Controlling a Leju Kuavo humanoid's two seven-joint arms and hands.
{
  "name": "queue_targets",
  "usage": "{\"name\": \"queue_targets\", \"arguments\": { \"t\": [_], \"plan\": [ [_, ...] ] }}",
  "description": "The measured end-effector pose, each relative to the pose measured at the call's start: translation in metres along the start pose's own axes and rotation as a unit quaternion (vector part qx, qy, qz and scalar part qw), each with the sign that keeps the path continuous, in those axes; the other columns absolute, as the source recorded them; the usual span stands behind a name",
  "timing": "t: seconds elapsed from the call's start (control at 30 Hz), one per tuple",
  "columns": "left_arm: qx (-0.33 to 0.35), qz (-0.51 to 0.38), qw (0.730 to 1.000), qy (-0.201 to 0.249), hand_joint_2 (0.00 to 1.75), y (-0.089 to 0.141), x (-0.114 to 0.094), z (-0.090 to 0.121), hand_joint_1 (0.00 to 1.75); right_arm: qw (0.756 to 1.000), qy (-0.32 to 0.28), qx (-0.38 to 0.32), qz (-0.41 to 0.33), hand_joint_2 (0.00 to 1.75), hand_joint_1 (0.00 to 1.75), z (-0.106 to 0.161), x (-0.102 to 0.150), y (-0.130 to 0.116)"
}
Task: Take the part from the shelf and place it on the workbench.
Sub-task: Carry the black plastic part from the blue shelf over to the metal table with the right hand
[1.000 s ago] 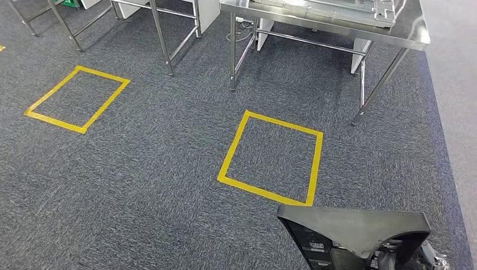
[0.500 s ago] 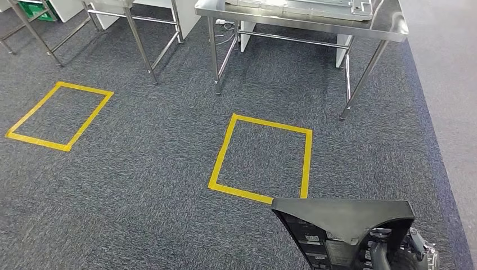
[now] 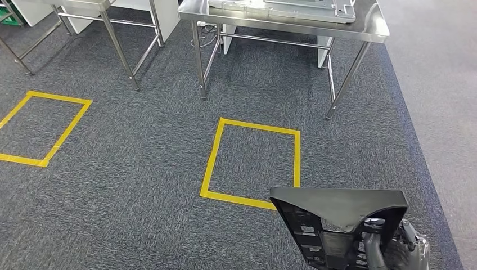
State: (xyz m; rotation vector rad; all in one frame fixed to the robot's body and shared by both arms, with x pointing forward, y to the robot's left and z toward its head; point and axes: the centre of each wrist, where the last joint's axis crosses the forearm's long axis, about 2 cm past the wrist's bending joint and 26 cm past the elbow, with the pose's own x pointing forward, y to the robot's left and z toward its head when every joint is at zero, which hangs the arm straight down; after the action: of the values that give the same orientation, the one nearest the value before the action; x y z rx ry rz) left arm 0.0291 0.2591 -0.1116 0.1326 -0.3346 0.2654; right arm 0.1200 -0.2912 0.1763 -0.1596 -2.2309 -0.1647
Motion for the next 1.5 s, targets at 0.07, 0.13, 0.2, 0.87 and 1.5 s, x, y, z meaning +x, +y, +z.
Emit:
{"name": "queue_targets", "arguments": {
  "t": [0.07,0.13,0.2,0.87,1.5],
  "plan": [
    [0.000,0.000,1.000,0.001,1.75,0.000,-0.001,0.000,0.00,1.000,0.001,0.000,0.000,1.75,1.75,0.000,-0.001,0.000],
    [-0.002,0.000,1.000,0.000,1.75,-0.001,0.000,0.000,0.00,1.000,0.001,0.001,0.000,1.75,1.75,-0.001,-0.003,0.001],
    [-0.003,0.000,1.000,0.000,1.75,-0.001,0.000,0.000,0.00,1.000,0.001,0.002,-0.001,1.75,1.75,-0.001,-0.003,0.002],
    [-0.003,-0.001,1.000,0.002,1.75,0.003,-0.001,0.000,0.00,1.000,0.009,0.004,-0.006,1.75,1.75,-0.001,-0.008,0.008],
    [-0.009,0.002,1.000,0.000,1.75,0.000,0.003,-0.001,0.00,1.000,0.020,0.008,0.010,1.75,1.75,-0.004,-0.014,0.007]
  ]
}}
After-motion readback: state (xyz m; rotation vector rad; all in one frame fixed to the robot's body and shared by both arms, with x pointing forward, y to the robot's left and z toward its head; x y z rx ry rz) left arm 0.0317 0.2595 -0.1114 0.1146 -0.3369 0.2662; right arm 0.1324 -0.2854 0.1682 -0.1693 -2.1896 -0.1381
